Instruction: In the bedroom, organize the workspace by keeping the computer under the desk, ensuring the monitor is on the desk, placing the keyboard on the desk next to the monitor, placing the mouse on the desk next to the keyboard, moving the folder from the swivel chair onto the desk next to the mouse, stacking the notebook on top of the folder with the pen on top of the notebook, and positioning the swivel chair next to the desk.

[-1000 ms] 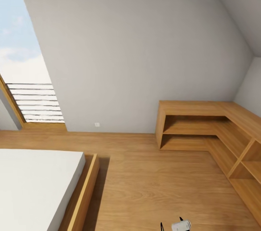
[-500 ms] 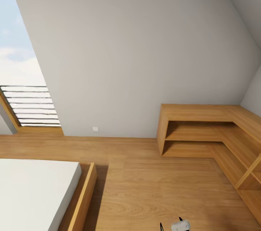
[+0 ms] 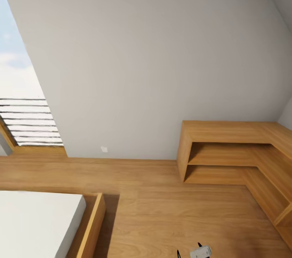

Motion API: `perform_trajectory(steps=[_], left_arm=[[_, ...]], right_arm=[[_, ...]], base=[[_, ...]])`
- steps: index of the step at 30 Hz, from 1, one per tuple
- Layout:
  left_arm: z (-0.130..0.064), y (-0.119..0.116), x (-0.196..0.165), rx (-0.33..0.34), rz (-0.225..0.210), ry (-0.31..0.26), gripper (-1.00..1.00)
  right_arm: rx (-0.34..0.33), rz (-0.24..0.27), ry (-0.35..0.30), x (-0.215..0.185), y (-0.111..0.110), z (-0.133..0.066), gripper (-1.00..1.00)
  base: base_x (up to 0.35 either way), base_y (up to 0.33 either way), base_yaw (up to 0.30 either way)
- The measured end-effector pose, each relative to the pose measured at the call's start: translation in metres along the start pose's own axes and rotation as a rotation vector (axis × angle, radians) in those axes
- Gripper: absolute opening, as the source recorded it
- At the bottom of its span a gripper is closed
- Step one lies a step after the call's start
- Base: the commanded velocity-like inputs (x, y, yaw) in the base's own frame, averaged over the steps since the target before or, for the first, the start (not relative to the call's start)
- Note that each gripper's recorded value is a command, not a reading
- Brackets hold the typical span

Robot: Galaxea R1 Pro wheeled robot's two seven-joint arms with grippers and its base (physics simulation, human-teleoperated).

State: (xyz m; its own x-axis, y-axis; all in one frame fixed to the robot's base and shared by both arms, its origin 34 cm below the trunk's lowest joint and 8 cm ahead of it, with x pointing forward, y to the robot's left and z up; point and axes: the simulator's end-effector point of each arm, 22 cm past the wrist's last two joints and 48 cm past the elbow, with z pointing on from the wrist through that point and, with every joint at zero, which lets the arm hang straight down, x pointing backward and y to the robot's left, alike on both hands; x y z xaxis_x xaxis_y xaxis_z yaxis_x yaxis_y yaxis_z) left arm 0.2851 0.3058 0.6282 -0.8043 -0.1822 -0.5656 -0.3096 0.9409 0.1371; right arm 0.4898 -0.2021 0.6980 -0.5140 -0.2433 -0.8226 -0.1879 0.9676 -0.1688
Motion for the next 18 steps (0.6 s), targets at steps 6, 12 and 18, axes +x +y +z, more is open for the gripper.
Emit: perform_trajectory(steps=[6, 12, 18], left_arm=[[0.0, 0.0, 0.0, 0.0, 0.0, 0.0, 1.0], [0.0, 0.0001, 0.0, 0.0, 0.0, 0.0, 1.0], [0.0, 0.0001, 0.0, 0.0, 0.0, 0.0, 1.0]], right_arm=[[0.0, 0.002, -0.005, -0.001, -0.0001, 0.0, 1.0], [0.007, 0.009, -0.005, -0.001, -0.0016, 0.0, 1.0], [0.007, 0.01, -0.005, -0.001, -0.0017, 0.0, 1.0]], base=[[0.325, 0.0, 0.0], [0.326, 0.0, 0.0], [0.326, -0.015, 0.0]])
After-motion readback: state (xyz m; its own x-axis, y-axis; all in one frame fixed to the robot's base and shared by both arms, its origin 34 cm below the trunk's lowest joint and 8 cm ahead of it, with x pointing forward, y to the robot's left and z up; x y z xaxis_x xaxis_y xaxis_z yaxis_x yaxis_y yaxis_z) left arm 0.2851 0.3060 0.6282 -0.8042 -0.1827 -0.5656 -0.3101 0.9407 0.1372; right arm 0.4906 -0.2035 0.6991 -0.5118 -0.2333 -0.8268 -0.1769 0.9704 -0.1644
